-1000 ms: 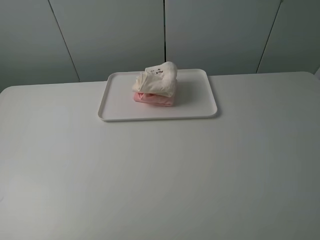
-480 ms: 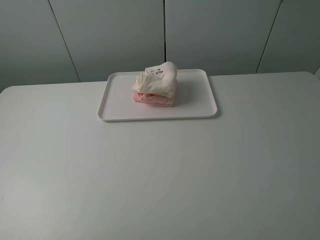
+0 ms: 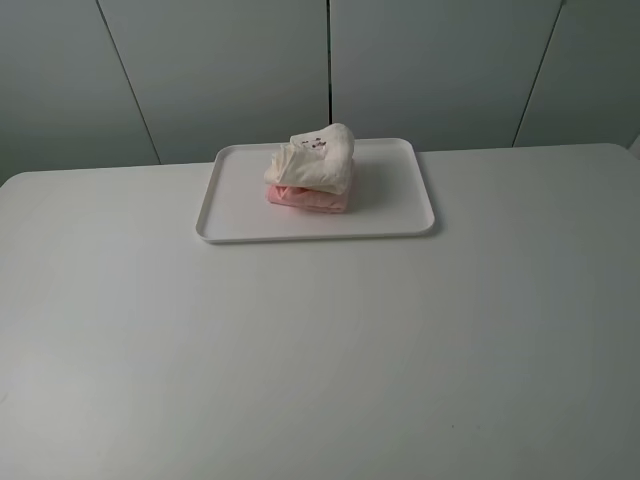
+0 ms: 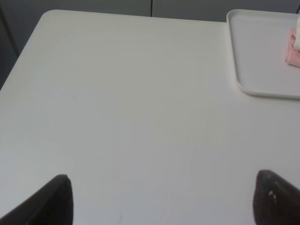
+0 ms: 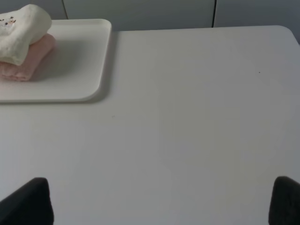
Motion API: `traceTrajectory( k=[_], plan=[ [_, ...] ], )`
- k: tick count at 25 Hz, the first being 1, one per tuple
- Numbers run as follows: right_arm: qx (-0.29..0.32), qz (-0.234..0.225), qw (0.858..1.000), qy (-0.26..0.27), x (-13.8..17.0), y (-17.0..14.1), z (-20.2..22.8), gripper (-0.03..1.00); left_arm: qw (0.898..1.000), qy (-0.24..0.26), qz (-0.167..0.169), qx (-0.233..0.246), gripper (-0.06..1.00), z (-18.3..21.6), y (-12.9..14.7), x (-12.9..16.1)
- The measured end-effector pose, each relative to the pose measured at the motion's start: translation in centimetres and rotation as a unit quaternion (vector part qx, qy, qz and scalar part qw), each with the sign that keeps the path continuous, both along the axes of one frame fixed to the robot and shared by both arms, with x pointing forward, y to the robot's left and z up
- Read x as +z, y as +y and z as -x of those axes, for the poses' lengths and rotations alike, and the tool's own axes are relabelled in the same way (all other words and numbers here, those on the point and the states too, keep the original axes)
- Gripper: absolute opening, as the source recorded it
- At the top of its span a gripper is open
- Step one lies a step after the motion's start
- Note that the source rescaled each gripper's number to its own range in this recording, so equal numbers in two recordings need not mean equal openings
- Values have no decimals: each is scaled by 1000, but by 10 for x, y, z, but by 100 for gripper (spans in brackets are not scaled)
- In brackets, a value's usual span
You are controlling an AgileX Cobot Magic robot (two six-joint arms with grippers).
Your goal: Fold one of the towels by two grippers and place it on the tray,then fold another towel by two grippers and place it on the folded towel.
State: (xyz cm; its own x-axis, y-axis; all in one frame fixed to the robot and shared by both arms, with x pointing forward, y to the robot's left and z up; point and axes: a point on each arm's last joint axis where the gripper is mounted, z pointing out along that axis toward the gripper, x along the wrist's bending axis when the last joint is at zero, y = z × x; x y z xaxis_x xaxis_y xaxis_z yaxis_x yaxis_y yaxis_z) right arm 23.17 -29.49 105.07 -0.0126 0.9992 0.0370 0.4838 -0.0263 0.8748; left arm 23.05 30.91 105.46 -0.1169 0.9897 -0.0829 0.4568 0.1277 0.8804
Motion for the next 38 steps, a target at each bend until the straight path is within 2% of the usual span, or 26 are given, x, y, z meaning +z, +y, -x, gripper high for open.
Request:
traceTrajectory(
  k=[16, 23, 38],
  plan=[
    [0, 0, 1000, 0, 0, 0, 0, 100, 1000, 0, 0, 0, 99, 0, 0, 0],
    [0, 0, 1000, 0, 0, 0, 0, 100, 999, 0, 0, 37, 99, 1, -1, 0],
    [0, 0, 1000, 0, 0, 0, 0, 100, 999, 0, 0, 39, 99, 1, -1, 0]
  ],
)
